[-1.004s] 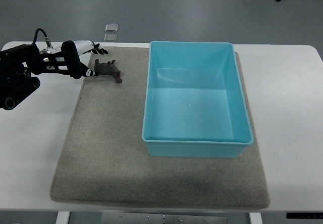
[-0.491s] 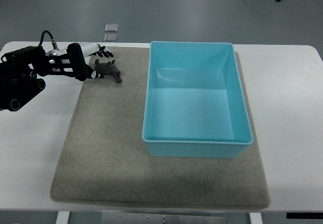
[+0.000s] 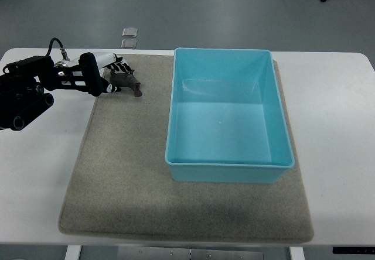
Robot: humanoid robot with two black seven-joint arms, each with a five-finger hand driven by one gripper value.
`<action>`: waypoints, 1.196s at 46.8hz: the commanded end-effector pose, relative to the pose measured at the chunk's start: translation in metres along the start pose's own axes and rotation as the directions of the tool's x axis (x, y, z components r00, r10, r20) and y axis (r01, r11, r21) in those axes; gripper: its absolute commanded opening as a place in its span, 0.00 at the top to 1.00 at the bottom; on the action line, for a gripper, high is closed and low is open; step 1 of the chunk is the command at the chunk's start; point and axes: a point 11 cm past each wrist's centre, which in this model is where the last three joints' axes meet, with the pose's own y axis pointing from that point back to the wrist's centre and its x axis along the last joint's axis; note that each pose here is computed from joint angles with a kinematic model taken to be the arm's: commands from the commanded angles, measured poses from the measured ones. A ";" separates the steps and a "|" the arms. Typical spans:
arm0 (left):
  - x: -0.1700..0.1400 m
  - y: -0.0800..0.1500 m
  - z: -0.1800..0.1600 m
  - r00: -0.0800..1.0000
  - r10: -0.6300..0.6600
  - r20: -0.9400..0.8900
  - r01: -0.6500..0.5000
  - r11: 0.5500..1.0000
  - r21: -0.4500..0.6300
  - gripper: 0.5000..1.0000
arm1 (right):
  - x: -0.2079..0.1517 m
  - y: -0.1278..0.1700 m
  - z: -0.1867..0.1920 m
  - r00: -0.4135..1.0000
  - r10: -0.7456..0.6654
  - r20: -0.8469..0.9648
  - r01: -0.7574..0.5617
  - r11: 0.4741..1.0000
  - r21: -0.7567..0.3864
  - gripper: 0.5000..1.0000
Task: Place brown hippo in blue box with left hand
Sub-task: 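Close the left hand fingers around the brown hippo, then lift the hippo with the left hand and carry it over the bin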
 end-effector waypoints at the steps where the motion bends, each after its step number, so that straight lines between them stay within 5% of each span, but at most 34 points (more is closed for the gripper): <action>1: 0.000 0.000 0.001 1.000 0.003 0.002 -0.003 1.000 -0.001 0.59 | 0.000 0.000 0.000 1.000 0.000 0.000 0.000 1.000 0.000 0.13; 11: 0.001 0.000 0.000 1.000 0.004 0.002 -0.004 1.000 0.000 0.77 | 0.000 0.000 0.000 1.000 0.000 0.000 0.000 1.000 0.000 0.13; 18: 0.000 0.000 0.000 1.000 0.002 0.002 -0.002 1.000 0.000 0.99 | 0.000 0.000 0.000 1.000 0.000 0.000 0.000 1.000 0.000 0.13; 35: 0.019 0.001 0.003 0.999 0.038 -0.016 -0.038 0.999 -0.007 1.00 | 0.000 0.000 0.000 1.000 0.000 0.000 0.000 1.000 0.000 0.13; 49: 0.109 0.000 0.039 0.983 0.183 -0.027 -0.185 0.979 -0.081 1.00 | 0.000 0.000 0.000 1.000 0.000 0.000 0.000 1.000 0.000 0.13; 56: 0.131 -0.001 0.080 0.981 0.196 -0.009 -0.194 0.964 -0.183 1.00 | 0.000 0.000 0.000 1.000 0.000 0.000 0.000 1.000 0.000 0.13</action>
